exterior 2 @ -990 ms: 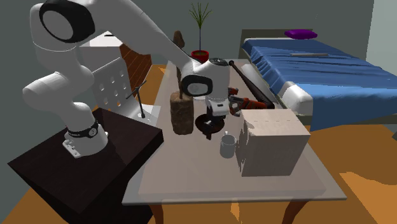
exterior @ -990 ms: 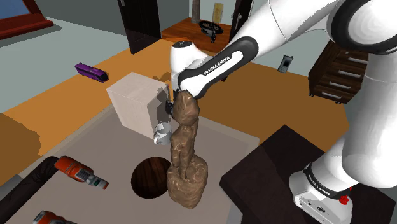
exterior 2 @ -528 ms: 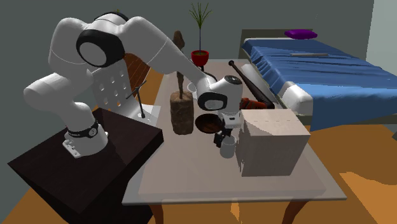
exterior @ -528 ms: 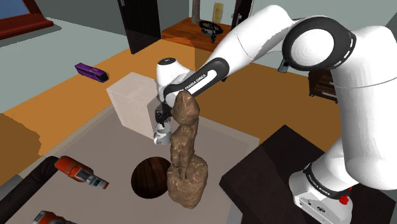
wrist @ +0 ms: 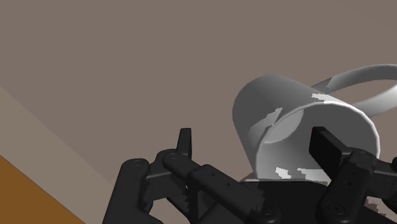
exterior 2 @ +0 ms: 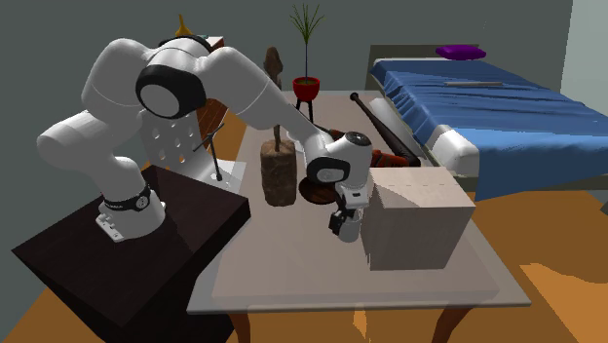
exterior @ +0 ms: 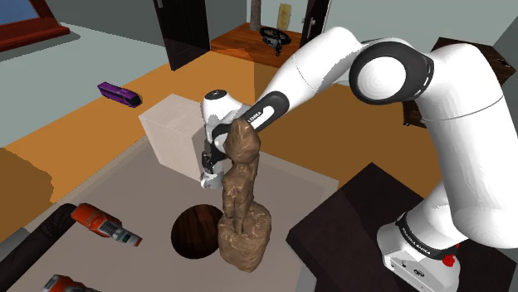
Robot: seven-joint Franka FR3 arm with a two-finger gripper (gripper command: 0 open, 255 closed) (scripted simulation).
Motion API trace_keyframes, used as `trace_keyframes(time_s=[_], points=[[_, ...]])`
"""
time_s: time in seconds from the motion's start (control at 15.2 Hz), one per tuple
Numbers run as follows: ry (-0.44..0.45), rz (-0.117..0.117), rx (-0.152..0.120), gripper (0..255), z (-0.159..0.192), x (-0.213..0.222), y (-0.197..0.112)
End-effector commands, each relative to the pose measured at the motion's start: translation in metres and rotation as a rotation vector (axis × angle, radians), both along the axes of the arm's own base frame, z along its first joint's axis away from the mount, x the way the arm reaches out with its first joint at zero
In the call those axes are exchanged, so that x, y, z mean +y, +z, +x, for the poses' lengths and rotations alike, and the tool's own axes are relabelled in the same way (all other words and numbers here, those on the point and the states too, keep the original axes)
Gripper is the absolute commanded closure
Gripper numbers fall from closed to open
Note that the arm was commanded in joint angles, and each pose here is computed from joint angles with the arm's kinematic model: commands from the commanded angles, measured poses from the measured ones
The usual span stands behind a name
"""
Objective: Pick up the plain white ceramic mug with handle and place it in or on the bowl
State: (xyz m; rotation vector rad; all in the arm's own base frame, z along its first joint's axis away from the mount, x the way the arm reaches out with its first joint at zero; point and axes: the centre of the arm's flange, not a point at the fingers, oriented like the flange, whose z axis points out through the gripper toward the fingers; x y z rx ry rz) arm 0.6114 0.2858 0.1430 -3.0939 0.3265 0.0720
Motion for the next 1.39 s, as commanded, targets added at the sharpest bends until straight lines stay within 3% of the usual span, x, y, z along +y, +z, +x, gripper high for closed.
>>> trace_keyframes(time_s=[0.0, 0.46, 0.53, 1.12, 1.32], points=[[0.000, 0.000, 0.000, 0, 0.000, 0.000, -0.006], [0.000, 0.000, 0.000, 0, 0.001, 0.000, -0.006], [0.000, 0.000, 0.000, 255, 0.001, 0.000, -0.006], [0.000, 0.000, 0.000, 255, 0.001, 0.000, -0.006], [0.000, 0.000, 0.000, 255, 0.001, 0.000, 0.010]])
